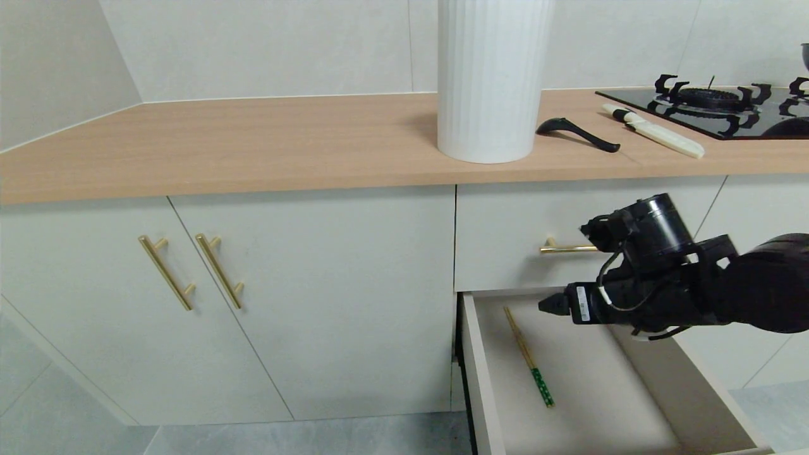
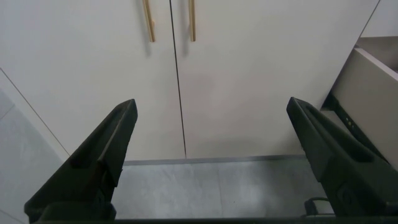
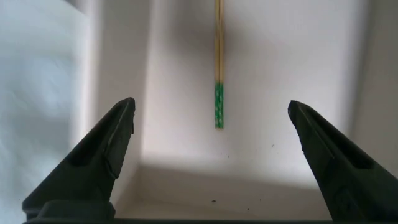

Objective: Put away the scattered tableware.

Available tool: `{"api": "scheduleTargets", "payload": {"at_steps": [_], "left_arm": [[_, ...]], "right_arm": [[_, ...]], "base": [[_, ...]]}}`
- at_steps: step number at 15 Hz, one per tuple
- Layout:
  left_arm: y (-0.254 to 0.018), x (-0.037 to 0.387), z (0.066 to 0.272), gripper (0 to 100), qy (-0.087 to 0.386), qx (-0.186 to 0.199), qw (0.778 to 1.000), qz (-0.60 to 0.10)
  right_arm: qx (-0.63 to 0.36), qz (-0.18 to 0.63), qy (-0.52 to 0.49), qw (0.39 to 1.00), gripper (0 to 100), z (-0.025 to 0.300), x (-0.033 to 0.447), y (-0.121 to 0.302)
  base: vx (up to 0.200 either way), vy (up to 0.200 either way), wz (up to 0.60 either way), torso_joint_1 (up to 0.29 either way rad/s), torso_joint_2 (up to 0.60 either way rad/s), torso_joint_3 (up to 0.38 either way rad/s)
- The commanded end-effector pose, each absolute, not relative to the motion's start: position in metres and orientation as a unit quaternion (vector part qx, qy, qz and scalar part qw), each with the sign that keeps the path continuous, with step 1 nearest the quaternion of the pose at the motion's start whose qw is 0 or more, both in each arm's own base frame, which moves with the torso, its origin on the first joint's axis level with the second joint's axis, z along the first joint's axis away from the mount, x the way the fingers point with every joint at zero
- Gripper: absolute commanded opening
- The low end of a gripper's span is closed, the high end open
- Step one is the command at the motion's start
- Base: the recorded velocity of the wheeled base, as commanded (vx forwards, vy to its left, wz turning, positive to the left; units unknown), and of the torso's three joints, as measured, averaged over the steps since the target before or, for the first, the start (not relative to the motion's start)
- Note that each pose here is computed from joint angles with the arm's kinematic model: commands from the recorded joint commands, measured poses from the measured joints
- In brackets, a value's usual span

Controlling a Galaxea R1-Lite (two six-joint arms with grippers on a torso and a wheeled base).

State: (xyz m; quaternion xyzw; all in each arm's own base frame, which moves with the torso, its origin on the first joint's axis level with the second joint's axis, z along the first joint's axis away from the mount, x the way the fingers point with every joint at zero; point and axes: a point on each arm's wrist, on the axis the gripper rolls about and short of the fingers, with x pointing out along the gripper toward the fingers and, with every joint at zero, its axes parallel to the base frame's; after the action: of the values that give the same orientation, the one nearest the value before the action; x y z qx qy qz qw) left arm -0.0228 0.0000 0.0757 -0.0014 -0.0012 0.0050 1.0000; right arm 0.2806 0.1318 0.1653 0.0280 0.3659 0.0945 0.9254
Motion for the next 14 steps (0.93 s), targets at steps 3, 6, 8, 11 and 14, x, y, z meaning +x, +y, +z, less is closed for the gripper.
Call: {"api": "scheduleTargets", "payload": {"at_steps": [3, 6, 8, 11, 14], "left_arm": [[0.0, -0.023, 0.076, 100, -0.001, -0.002, 1.0, 0.005], [0.0, -0.023, 0.076, 100, -0.001, -0.002, 1.0, 0.005], [0.0, -0.023, 0.076, 100, 0.0, -0.002, 1.0, 0.005], [0.0, -0.023, 0.076, 100, -0.001, -0.002, 1.0, 0.005], [0.0, -0.023, 0.076, 100, -0.001, -0.002, 1.0, 0.005]], "right_arm": [[0.036, 0.1, 0.276, 0.955, 100, 0.221, 0.247, 0.105], [0.039, 0.092, 0.255, 0.962, 100, 0.231, 0.241, 0.101], [0.038, 0.085, 0.253, 0.963, 100, 0.231, 0.241, 0.1], [0.032, 0.086, 0.252, 0.963, 100, 0.231, 0.241, 0.1], [0.032, 0.08, 0.252, 0.964, 100, 0.231, 0.243, 0.096]], "base": [[0.0, 0.0, 0.0, 0.0, 0.0, 0.0], [0.0, 0.0, 0.0, 0.0, 0.0, 0.0], [0.0, 0.0, 0.0, 0.006, -0.03, -0.016], [0.0, 0.0, 0.0, 0.051, -0.23, -0.23], [0.0, 0.0, 0.0, 0.162, -0.43, -0.294]]}}
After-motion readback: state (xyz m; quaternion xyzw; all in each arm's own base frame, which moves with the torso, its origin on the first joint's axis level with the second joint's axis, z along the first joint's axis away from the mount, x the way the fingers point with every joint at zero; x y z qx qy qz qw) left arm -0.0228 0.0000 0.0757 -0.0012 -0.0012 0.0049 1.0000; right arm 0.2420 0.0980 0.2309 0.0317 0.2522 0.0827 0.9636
